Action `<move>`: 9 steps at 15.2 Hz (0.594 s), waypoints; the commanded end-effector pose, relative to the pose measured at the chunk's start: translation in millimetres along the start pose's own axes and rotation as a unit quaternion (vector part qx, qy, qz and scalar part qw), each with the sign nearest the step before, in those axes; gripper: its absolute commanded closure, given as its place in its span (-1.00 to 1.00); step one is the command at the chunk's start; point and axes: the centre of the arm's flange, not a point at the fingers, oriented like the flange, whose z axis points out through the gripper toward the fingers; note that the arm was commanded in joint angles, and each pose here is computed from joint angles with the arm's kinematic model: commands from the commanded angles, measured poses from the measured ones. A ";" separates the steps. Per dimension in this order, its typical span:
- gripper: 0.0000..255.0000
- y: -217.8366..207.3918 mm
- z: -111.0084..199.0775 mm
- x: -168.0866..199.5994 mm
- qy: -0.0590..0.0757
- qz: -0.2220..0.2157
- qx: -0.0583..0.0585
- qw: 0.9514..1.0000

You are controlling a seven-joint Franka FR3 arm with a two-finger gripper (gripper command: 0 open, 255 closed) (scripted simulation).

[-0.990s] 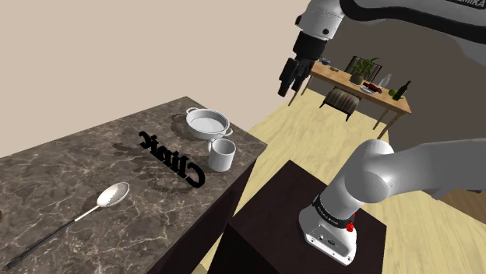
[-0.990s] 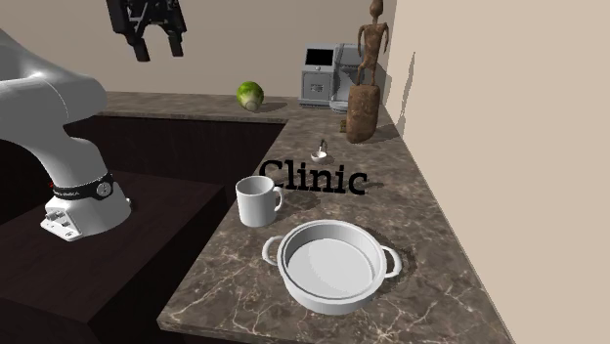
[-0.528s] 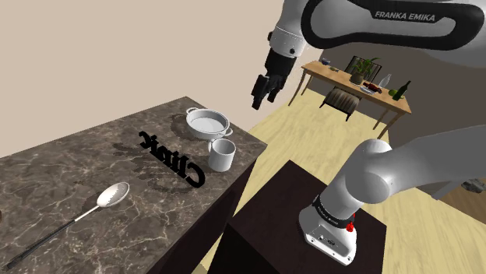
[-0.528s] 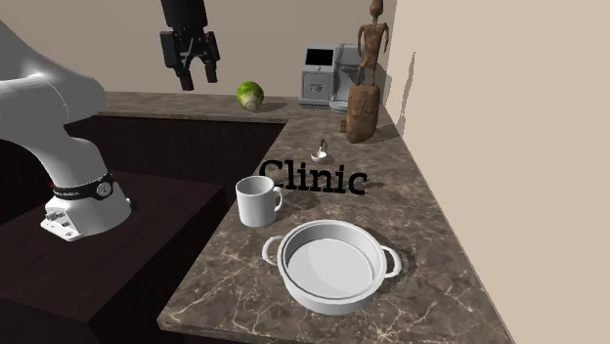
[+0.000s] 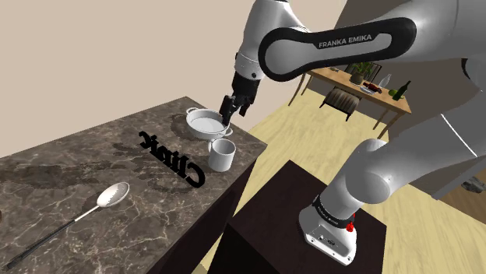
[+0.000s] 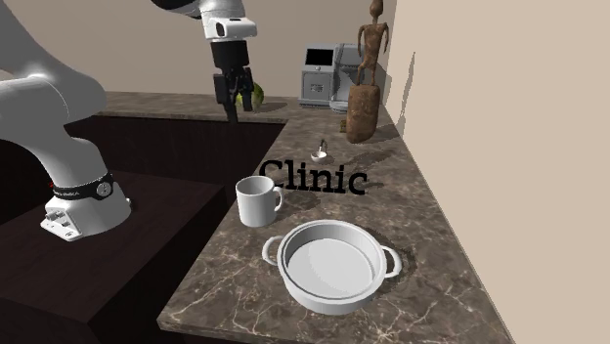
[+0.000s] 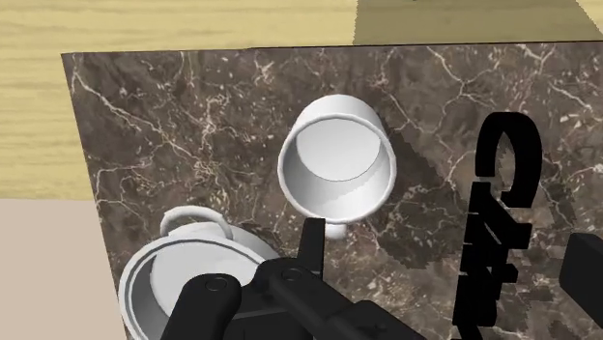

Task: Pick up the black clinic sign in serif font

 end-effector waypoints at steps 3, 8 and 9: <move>-1.00 -24.8 35.9 27.3 0.007 -0.009 -0.003 1.000; -1.00 -56.5 82.4 60.8 0.014 -0.020 -0.008 1.000; -1.00 -62.9 91.7 67.5 0.015 -0.023 -0.009 1.000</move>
